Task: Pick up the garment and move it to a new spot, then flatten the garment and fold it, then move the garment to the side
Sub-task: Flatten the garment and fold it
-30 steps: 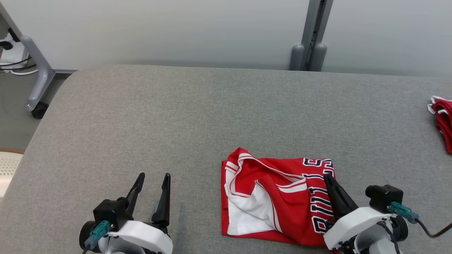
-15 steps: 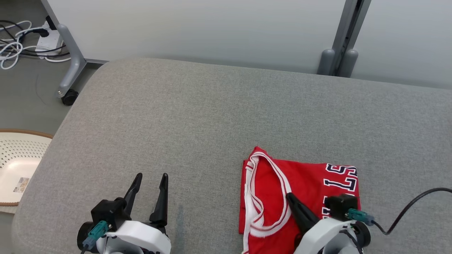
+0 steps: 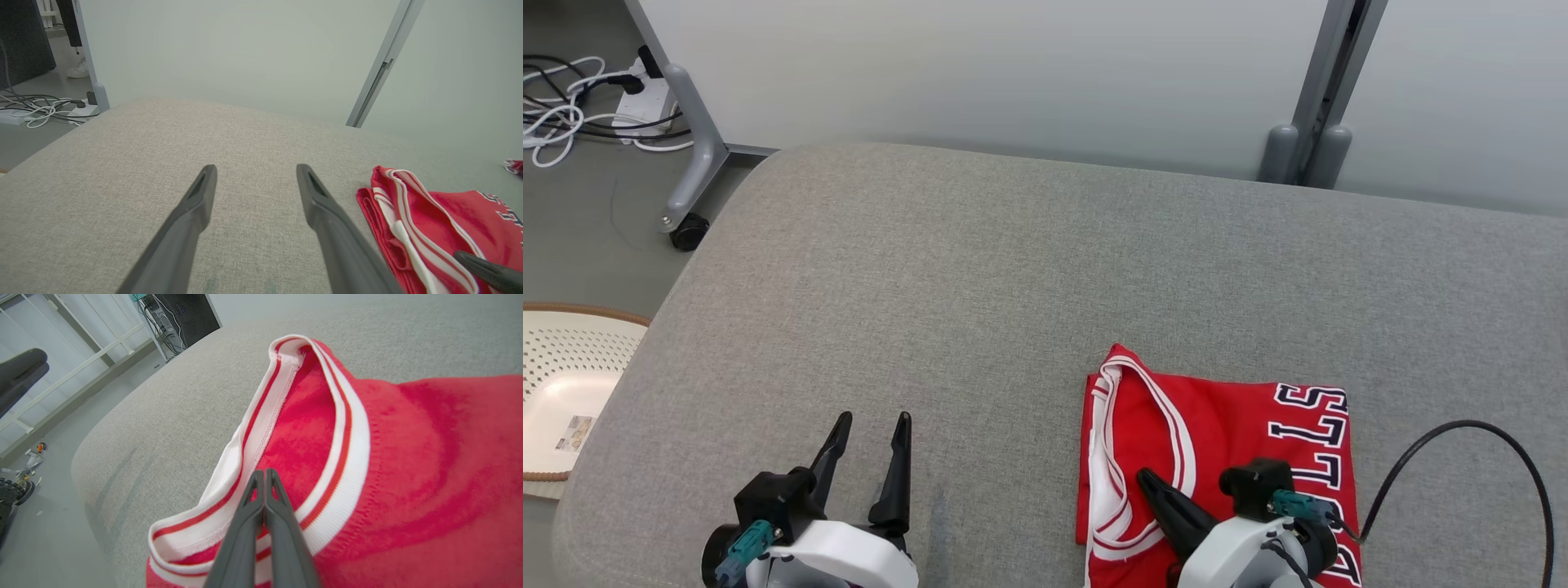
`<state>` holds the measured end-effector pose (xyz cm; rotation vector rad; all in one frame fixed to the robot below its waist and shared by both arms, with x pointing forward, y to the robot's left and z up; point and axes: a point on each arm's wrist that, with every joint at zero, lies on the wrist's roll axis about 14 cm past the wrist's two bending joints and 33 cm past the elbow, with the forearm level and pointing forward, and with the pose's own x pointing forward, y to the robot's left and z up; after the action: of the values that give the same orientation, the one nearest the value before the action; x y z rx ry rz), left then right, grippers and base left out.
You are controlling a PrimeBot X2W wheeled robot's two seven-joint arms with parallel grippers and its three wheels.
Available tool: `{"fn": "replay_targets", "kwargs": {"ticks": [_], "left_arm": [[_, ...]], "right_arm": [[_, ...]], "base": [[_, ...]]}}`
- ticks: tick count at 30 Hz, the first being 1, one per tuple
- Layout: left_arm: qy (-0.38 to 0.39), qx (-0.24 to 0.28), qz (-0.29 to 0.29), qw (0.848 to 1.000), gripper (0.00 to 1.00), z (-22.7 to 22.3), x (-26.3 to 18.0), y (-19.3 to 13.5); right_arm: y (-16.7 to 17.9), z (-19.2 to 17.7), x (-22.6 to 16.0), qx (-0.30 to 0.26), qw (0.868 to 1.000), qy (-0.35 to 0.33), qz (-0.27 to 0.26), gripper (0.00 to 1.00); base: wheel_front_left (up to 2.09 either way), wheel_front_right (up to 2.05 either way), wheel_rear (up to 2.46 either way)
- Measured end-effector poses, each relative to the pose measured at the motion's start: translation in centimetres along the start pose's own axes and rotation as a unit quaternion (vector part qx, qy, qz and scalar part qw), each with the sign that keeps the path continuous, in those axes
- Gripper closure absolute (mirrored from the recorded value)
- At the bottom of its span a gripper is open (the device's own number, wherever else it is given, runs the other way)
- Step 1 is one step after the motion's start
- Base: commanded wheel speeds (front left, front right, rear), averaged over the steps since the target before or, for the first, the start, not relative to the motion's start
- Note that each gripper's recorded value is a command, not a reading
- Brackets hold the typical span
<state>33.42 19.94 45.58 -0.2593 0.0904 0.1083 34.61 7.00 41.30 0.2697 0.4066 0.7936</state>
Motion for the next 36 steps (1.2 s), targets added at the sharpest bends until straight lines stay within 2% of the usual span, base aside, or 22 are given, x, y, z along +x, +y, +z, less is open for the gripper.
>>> {"fn": "replay_targets", "kwargs": {"ticks": [5, 10, 19, 26, 31, 32, 33, 34, 36], "left_arm": [[0.001, -0.001, -0.006, 1.0, 0.0, -0.1, 0.2, -0.4], [0.005, -0.001, -0.007, 1.0, 0.0, -0.3, 0.3, -0.5], [0.009, 0.0, 0.001, 1.0, 0.0, -0.5, 0.4, 0.0], [0.007, 0.002, -0.003, 1.0, 0.0, -0.3, 0.7, -0.3], [-0.001, 0.01, -0.026, 1.0, 0.0, 0.2, 1.5, -1.5], [-0.005, 0.011, -0.031, 0.999, 0.0, 0.5, 1.7, -1.9], [-0.008, 0.013, -0.038, 0.999, 0.0, 0.6, 1.9, -2.3], [-0.01, 0.013, -0.042, 0.999, 0.0, 0.8, 2.1, -2.6], [-0.018, 0.014, -0.053, 0.998, 0.0, 1.3, 2.5, -3.3]], "right_arm": [[0.0, -0.3, 0.0, -0.018, 1.0, 0.01, 0.004, 1.0], [1.8, -1.9, 0.0, -0.032, 0.998, 0.039, 0.037, 1.0], [4.0, -2.0, 0.9, -0.045, 0.995, 0.045, 0.082, 1.0], [2.3, 2.0, 1.8, -0.049, 0.997, -0.012, 0.058, 1.0], [-0.6, 8.2, 1.5, -0.064, 0.992, -0.107, 0.008, 1.0], [-1.3, 9.0, 1.1, -0.071, 0.99, -0.122, -0.005, 0.91], [-2.1, 9.7, 0.6, -0.074, 0.988, -0.135, -0.02, 0.72], [-3.0, 10.4, -0.1, -0.075, 0.985, -0.15, -0.037, 0.72], [-4.6, 11.5, -1.5, -0.078, 0.979, -0.175, -0.069, 0.56]], "base": [[0.0, 0.0, 0.0], [0.0, 0.0, 0.0], [0.0, 0.0, 0.0], [0.0, 0.0, 0.0], [0.0, 0.0, 0.0], [0.0, 0.0, 0.0], [0.0, 0.0, 0.0], [0.0, 0.0, 0.0], [0.0, 0.0, 0.0]]}}
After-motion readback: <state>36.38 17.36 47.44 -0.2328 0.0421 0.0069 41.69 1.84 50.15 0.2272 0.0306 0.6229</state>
